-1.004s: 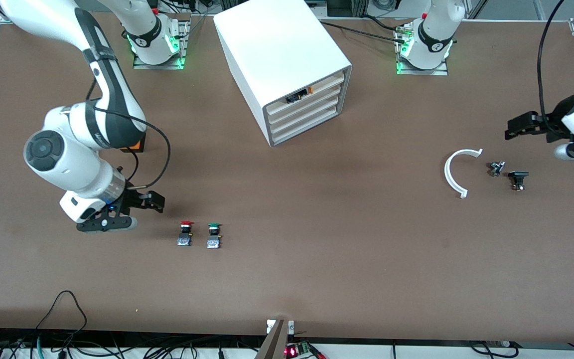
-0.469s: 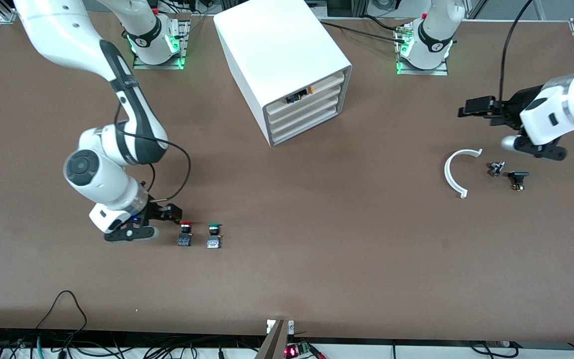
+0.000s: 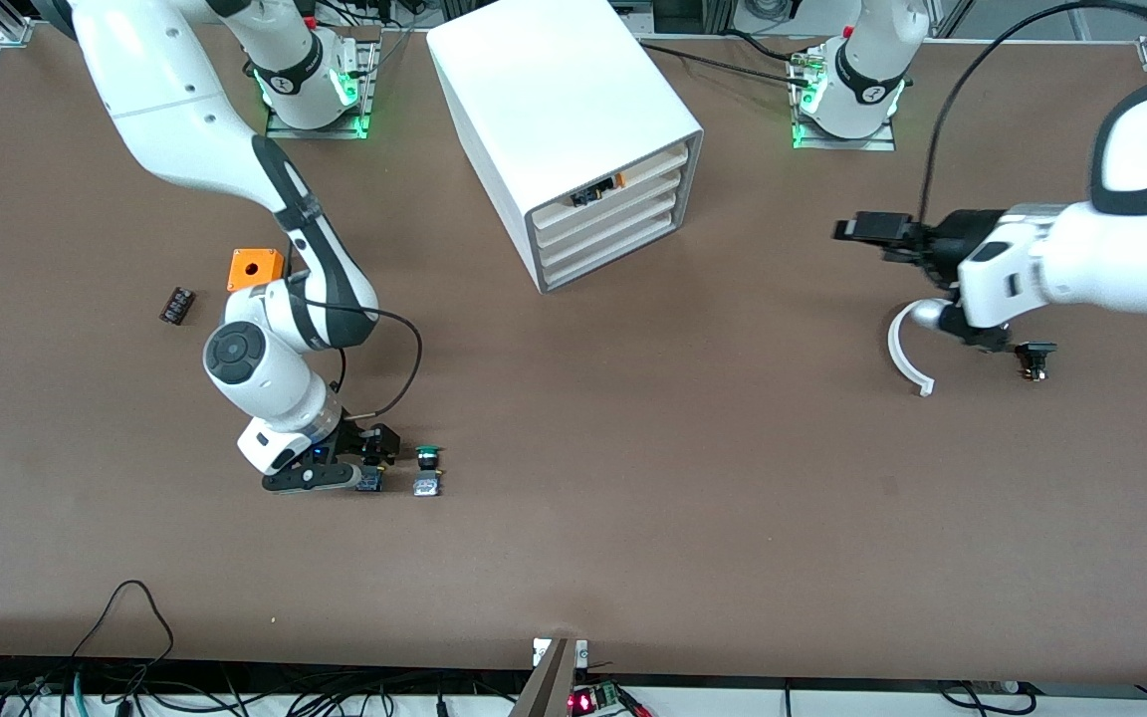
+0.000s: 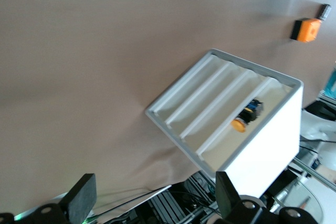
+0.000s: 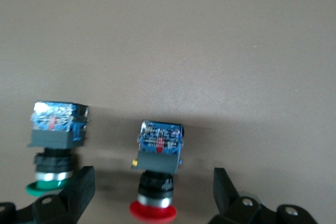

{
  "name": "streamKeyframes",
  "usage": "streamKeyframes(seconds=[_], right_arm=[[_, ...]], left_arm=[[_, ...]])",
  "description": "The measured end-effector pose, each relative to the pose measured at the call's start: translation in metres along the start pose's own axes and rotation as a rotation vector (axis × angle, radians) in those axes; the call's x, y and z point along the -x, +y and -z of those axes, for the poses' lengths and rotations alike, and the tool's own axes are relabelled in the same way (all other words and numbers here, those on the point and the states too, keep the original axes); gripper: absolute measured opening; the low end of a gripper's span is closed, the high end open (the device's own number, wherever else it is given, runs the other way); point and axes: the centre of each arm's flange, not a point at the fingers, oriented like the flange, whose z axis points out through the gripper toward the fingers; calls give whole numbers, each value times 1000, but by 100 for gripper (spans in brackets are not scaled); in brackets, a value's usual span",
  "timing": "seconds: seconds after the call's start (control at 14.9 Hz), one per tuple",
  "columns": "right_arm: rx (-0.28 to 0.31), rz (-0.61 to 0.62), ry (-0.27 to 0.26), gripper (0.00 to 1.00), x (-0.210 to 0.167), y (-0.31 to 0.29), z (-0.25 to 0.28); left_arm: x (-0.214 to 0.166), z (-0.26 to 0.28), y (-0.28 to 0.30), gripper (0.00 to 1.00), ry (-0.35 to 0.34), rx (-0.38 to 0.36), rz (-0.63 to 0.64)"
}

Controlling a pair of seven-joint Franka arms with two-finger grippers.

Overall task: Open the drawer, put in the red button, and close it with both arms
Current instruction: 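Lift the red button while the left gripper reaches the drawer handle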

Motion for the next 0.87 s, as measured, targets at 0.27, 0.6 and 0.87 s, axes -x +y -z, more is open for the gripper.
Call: streamKeyframes(seconds=[0.27, 0.6, 0.87], right_arm=[[-2, -2, 36, 100, -5, 2, -14], [-2, -4, 49, 86, -11, 3, -13], [-2, -4, 49, 42, -11, 3, -13]], left_arm=[[-35, -50, 17, 100, -50, 35, -66], [-55, -126, 18, 100, -141, 102, -157], [-66, -180, 19, 100, -53, 147, -179]])
